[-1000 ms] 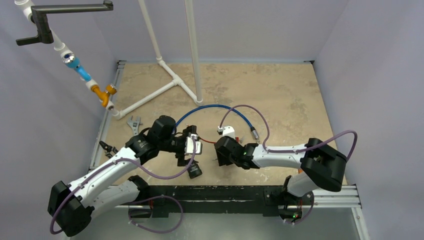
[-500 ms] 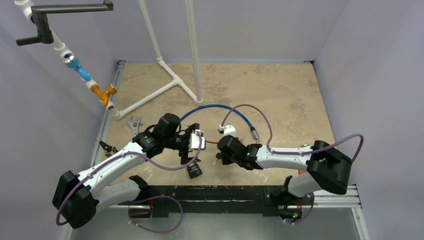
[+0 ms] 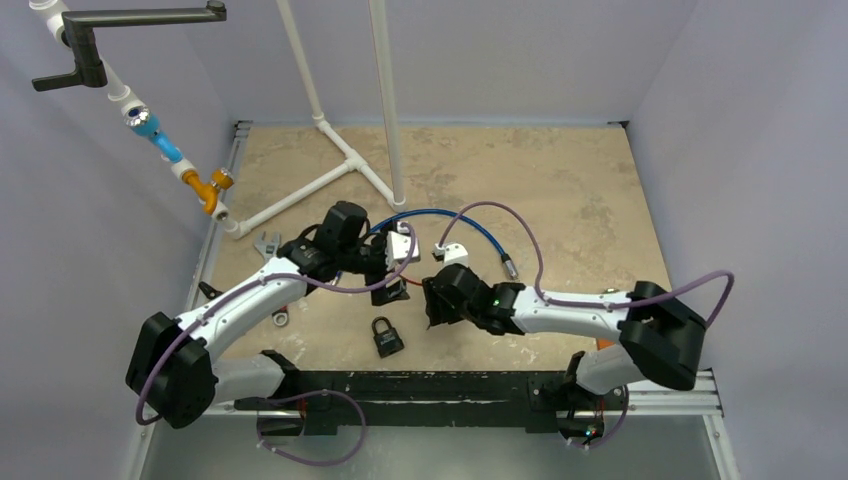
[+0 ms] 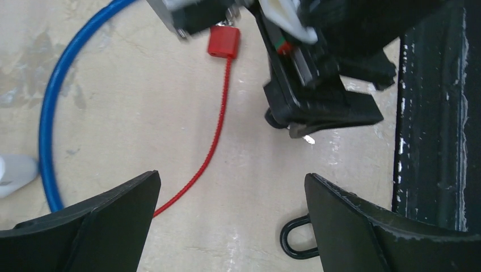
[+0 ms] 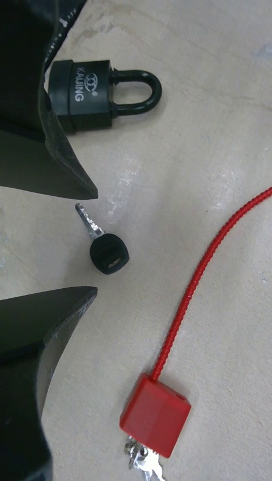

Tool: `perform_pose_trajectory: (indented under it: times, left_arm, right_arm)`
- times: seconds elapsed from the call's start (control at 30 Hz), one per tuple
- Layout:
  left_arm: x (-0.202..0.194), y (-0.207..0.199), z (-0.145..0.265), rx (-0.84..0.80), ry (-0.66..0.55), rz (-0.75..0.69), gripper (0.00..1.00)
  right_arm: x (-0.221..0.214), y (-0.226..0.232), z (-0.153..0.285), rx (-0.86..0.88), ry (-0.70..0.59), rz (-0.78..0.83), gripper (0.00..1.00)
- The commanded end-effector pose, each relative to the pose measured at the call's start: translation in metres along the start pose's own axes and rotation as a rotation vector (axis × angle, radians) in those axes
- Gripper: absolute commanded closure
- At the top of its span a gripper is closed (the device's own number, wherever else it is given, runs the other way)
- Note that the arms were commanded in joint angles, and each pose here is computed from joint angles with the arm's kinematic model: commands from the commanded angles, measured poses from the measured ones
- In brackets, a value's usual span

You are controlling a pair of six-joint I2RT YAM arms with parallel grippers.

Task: Unlock with the key

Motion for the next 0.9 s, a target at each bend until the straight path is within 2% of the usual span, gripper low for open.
perform_pose_trajectory:
  times: [0.0,0.13,0.3,0.57,0.67,0.87]
  left_arm:
    - [0.021,0.016,0.019,0.076,-0.059,0.102,0.00]
    - [0.021,0.015,0.032,0.113,-0.058,0.152,0.00]
    - [0.023,0.007,0.044,0.135,-0.064,0.149,0.00]
    - [0.030,0.003,0.063,0.179,-0.073,0.149,0.00]
    - [0.030,0.001,0.069,0.187,-0.073,0.143,0.00]
    - [0.029,0.000,0.077,0.202,-0.099,0.169,0.00]
  right_arm:
    - [0.012,0.007,-0.013,-0.082,0.017,0.036,0.43]
    - [0.011,0.011,-0.023,-0.104,0.040,0.033,0.45]
    - [0.007,0.011,-0.034,-0.206,0.103,0.051,0.52]
    - [-0.004,0.020,-0.048,-0.239,0.175,0.041,0.57]
    - [-0.008,0.026,-0.050,-0.255,0.182,0.050,0.65]
    - [-0.010,0.026,-0.049,-0.294,0.179,0.060,0.90]
Point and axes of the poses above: each gripper's point midway between its finger pads, its own z axis back along the fingers, its own y axis along the line the jaws close on, x = y × z, the point moved 10 cm from there along z, back along the fingers, and after that the axes turned 2 degrees about -z, right-handed, at the moved point
